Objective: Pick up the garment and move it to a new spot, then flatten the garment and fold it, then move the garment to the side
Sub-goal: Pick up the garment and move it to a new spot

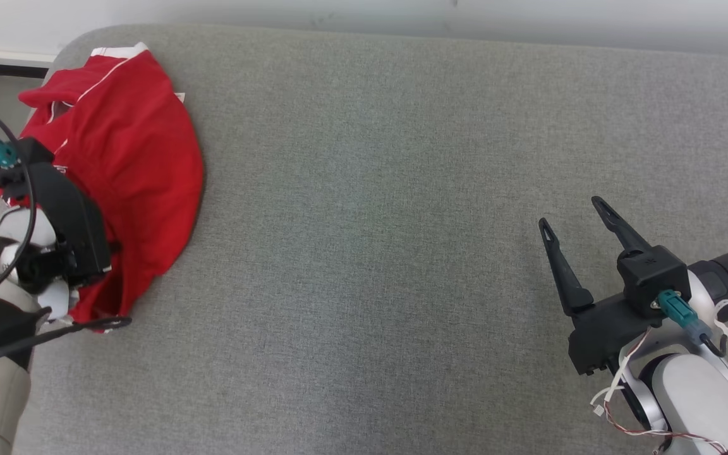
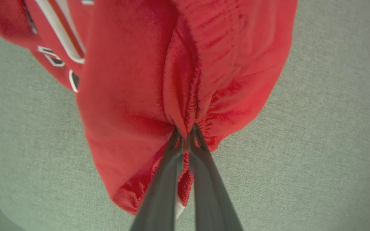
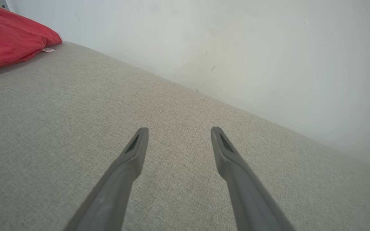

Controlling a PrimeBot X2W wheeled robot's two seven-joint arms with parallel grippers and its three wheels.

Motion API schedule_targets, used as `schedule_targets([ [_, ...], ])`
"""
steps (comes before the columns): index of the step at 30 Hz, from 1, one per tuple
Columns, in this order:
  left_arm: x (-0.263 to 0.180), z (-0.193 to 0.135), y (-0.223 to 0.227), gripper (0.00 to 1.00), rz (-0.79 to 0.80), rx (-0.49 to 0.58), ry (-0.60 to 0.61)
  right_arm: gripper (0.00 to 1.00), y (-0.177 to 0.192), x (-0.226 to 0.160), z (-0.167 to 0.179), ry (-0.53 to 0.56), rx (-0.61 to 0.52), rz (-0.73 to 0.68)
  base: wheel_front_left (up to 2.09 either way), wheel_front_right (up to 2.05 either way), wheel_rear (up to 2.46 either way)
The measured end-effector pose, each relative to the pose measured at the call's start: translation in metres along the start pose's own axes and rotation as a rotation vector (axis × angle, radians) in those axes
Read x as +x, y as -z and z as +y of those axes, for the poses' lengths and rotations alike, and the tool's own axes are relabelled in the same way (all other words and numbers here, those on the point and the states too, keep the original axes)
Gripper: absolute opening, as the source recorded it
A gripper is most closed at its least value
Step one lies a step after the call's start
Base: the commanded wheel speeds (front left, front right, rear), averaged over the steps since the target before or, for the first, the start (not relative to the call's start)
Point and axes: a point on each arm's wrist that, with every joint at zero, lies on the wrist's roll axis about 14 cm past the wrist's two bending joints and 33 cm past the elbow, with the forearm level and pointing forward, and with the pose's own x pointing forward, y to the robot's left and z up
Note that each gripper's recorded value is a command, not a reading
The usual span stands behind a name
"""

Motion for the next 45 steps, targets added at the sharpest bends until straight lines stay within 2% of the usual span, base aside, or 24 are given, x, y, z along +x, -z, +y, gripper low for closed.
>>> schedule_targets([
  [8, -0.042, -0.006, -0.062, 0.0, -0.237, 0.081, 0.001, 1.0, -0.014, 0.001, 0.004, 0.007, 0.011, -0.03, 0.0, 0.0, 0.0],
  [12, -0.062, -0.028, -0.084, 0.0, -0.349, 0.112, 0.064, 1.0, -0.02, -0.004, 0.001, 0.03, 0.027, -0.046, 0.0, 0.0, 0.0],
  [19, -0.096, -0.099, -0.115, 0.0, -0.513, 0.174, 0.265, 1.0, -0.027, -0.019, -0.007, 0.091, 0.07, -0.068, 0.0, 0.0, 0.0],
  [23, -0.116, -0.152, -0.124, 0.0, -0.579, 0.224, 0.413, 1.0, -0.03, -0.03, -0.017, 0.137, 0.087, -0.082, 0.0, 0.0, 0.0],
  [24, -0.126, -0.177, -0.124, 0.0, -0.598, 0.265, 0.475, 1.0, -0.03, -0.037, -0.027, 0.168, 0.088, -0.088, 0.0, 0.0, 0.0],
  [31, -0.154, -0.261, -0.11, 0.0, -0.636, 0.403, 0.691, 1.0, -0.03, -0.066, -0.062, 0.291, 0.099, -0.107, 0.0, 0.0, 0.0],
  [36, -0.164, -0.316, -0.079, 0.0, -0.613, 0.49, 0.847, 1.0, -0.03, -0.087, -0.085, 0.372, 0.103, -0.119, 0.0, 0.0, 0.0],
  [42, -0.169, -0.368, -0.026, 0.0, -0.544, 0.563, 1.016, 1.0, -0.026, -0.11, -0.103, 0.453, 0.103, -0.125, 0.0, 0.0, 0.0],
  [45, -0.17, -0.382, -0.008, 0.0, -0.521, 0.571, 1.065, 1.0, -0.026, -0.117, -0.109, 0.475, 0.105, -0.129, 0.0, 0.0, 0.0],
])
